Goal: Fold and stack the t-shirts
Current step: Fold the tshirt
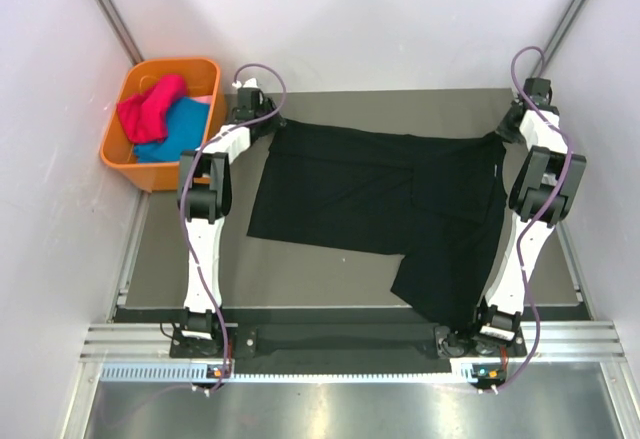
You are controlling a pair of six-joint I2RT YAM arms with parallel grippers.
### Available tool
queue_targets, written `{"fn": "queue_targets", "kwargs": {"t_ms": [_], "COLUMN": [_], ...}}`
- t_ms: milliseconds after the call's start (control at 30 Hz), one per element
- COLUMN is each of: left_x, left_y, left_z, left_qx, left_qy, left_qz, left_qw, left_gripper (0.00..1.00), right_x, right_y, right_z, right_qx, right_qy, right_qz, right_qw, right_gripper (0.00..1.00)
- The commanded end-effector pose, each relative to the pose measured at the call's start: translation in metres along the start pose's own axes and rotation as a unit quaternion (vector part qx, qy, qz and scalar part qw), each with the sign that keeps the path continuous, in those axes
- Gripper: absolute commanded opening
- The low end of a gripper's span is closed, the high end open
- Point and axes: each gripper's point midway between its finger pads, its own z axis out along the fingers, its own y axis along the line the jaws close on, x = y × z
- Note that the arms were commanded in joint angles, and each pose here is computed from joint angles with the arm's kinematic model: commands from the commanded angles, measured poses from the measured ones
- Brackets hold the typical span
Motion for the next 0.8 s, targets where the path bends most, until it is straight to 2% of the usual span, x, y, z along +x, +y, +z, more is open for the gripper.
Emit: {"fn": "queue_targets", "kwargs": {"t_ms": [0, 100, 233, 267, 300, 767], "left_x": [0.002, 0.006, 0.005, 0.004, 0.001, -0.051], "left_y": [-0.005, -0.005, -0.003, 0.000, 0.004, 0.029], "left_z": [0.014, 0.016, 0.017, 0.018, 0.019, -0.003], "left_qx": [0.020, 0.019, 0.018, 0.009, 0.000, -0.087], "left_qy": [-0.020, -0.019, -0.025, -0.031, -0.036, -0.124], "left_qz": [-0.025, -0.041, -0.054, -0.055, -0.055, -0.033], "left_qw": [0.999, 0.999, 0.998, 0.998, 0.998, 0.988], "left_gripper": [0.44, 0.36, 0.17, 0.05, 0.00, 0.00], "right_x": [-0.034, -0.033, -0.031, -0.032, -0.032, -0.049], "right_y": [0.010, 0.015, 0.015, 0.015, 0.015, 0.039], "right_z": [-0.008, -0.006, 0.000, 0.000, 0.001, 0.018], "right_qx": [-0.020, -0.032, -0.032, -0.032, -0.033, -0.098], "right_qy": [-0.052, -0.049, -0.047, -0.048, -0.048, -0.072], "right_qz": [-0.001, 0.000, 0.005, 0.006, 0.008, 0.072], "right_qw": [0.998, 0.998, 0.998, 0.998, 0.998, 0.990], "right_gripper": [0.00, 0.00, 0.00, 0.00, 0.00, 0.00]}}
